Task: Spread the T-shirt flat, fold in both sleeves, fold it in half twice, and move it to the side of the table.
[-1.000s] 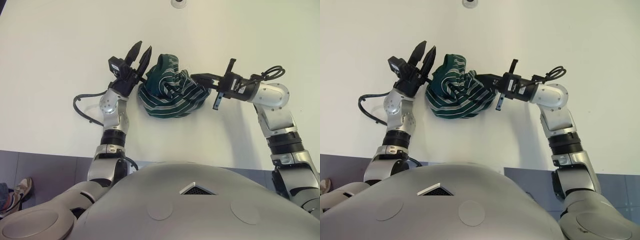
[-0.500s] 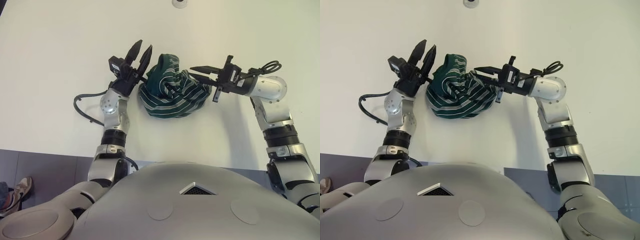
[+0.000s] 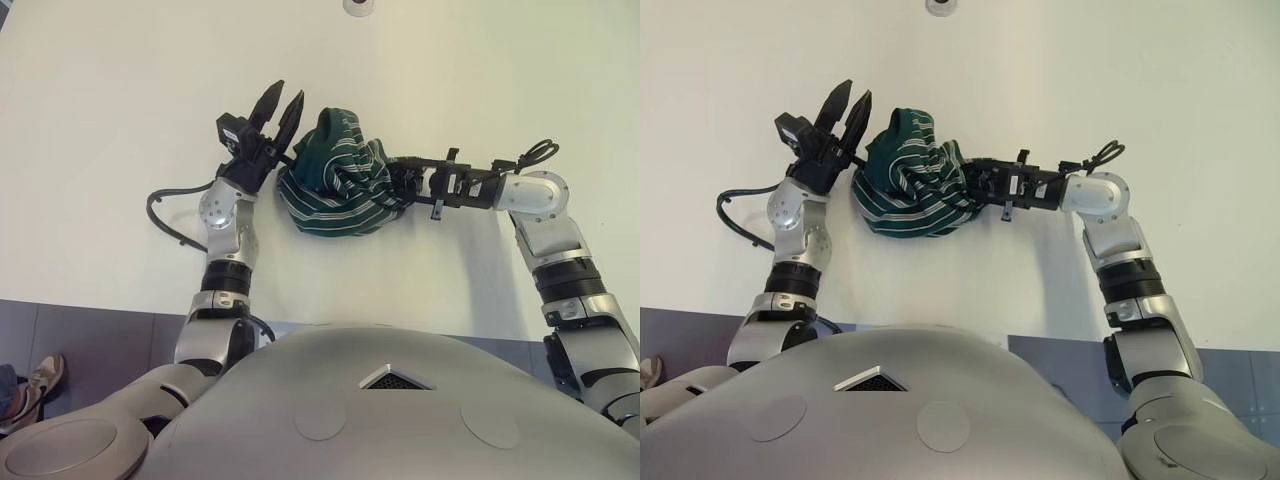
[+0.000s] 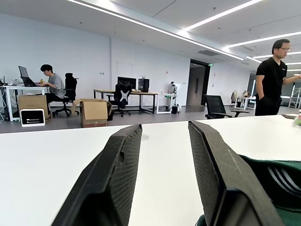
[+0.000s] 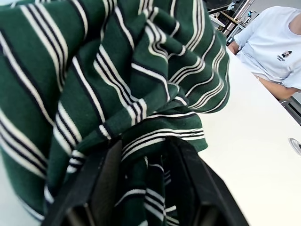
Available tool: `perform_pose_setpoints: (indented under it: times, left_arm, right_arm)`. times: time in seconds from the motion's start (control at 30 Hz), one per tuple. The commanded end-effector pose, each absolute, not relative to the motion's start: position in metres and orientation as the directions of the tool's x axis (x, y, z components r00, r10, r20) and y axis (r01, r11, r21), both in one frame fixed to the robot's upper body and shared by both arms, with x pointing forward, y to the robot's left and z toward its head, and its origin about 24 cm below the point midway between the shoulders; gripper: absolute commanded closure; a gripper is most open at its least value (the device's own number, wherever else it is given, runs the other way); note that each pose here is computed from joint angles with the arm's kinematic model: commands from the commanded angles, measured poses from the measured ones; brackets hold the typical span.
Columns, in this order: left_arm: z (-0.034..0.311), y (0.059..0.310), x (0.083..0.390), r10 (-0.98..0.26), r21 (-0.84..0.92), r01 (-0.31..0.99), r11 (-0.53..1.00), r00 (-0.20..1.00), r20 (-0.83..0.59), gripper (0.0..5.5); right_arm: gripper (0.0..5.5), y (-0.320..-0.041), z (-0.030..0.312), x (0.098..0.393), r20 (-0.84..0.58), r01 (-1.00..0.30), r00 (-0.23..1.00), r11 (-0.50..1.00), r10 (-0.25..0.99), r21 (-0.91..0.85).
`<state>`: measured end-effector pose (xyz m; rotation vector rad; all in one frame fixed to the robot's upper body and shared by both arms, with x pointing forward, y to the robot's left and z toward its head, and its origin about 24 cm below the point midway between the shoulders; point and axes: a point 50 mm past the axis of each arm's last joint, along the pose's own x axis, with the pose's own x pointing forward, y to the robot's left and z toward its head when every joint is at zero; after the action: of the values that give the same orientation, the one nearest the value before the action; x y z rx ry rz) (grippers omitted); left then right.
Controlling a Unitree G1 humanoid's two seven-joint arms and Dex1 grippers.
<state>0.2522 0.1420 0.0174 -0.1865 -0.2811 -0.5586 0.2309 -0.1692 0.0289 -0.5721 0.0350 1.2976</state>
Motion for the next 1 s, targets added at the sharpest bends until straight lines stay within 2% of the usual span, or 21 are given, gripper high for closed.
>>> perform_pose_setpoints:
  times: [0.03, 0.23, 0.4, 0.57, 1.0]
  left_arm:
    - [0.017, 0.143, 0.251, -0.501, -0.089, 0.546, 0.833, 0.812, 0.300, 3.69]
    - [0.017, 0.143, 0.250, -0.501, -0.089, 0.546, 0.833, 0.812, 0.300, 3.69]
    - [0.017, 0.143, 0.250, -0.501, -0.089, 0.546, 0.833, 0.812, 0.299, 3.69]
    - [0.017, 0.141, 0.250, -0.503, -0.088, 0.549, 0.831, 0.811, 0.298, 3.69]
    - [0.017, 0.140, 0.250, -0.509, -0.079, 0.552, 0.830, 0.808, 0.295, 3.69]
  right_arm:
    - [3.77, -0.168, 0.034, 0.234, -0.314, -0.903, 0.301, 0.163, 0.901, -0.397]
    - [3.77, -0.173, 0.060, 0.259, -0.159, -0.823, 0.469, 0.365, 0.869, -0.436]
    - [3.77, -0.174, 0.076, 0.262, -0.077, -0.788, 0.503, 0.419, 0.861, -0.452]
    - [3.77, -0.169, 0.076, 0.249, -0.078, -0.826, 0.442, 0.372, 0.894, -0.423]
    - [3.77, -0.163, 0.054, 0.227, -0.217, -0.900, 0.301, 0.201, 0.929, -0.386]
